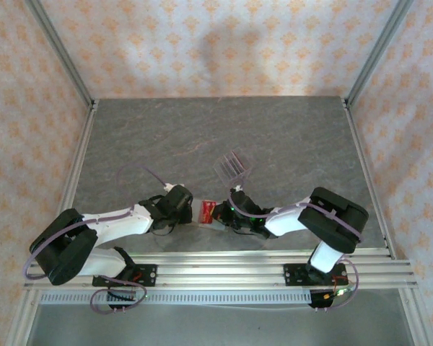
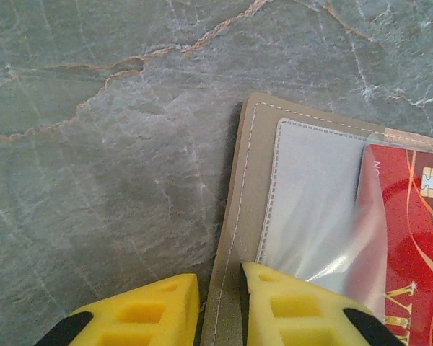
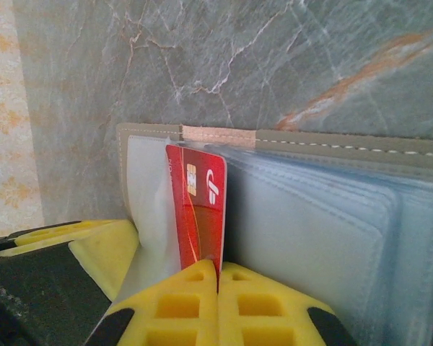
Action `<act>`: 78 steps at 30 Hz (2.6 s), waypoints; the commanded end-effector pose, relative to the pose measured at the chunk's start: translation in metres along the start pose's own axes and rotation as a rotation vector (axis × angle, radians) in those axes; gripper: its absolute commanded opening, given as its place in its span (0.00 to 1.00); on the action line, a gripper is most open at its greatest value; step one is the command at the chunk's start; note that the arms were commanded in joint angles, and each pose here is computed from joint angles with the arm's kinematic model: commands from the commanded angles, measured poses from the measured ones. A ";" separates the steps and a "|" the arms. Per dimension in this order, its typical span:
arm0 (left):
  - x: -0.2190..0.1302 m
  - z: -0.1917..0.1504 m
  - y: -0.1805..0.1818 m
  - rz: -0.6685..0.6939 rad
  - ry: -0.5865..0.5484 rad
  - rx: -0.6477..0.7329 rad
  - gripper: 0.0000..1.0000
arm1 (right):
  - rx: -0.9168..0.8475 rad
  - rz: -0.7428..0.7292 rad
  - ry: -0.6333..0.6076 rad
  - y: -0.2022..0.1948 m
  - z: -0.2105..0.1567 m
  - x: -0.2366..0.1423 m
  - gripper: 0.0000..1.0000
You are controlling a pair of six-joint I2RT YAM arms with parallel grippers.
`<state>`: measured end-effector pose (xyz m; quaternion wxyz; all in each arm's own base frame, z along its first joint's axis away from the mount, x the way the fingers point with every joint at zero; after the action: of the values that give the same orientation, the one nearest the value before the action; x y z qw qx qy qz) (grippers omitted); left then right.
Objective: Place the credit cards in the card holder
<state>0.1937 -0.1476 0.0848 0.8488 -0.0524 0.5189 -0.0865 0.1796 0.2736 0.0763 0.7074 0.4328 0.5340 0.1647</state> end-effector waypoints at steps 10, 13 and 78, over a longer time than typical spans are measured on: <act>0.008 -0.022 0.018 0.082 0.076 0.024 0.23 | 0.006 -0.244 0.041 -0.048 -0.016 -0.011 0.00; 0.007 -0.022 0.018 0.080 0.076 0.024 0.23 | 0.010 -0.233 0.048 -0.047 -0.016 -0.006 0.00; 0.003 -0.031 0.017 0.042 0.060 -0.013 0.24 | 0.017 -0.129 -0.092 -0.017 -0.038 0.034 0.00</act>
<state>0.1888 -0.1452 0.0834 0.8565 -0.0725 0.5027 -0.0922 0.1703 0.3146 0.0745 0.7363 0.4543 0.4842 0.1304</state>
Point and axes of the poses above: each hand's point on the last joint's axis, 136 mm out from that joint toward the fingers, its own x axis out along the fingers, its own y axis along the line the jaws close on, z = x × y, the point moved 8 cm from there along -x, back along the fingers, and after that the axes turned 9 degrees about x, right-handed, at the moved point
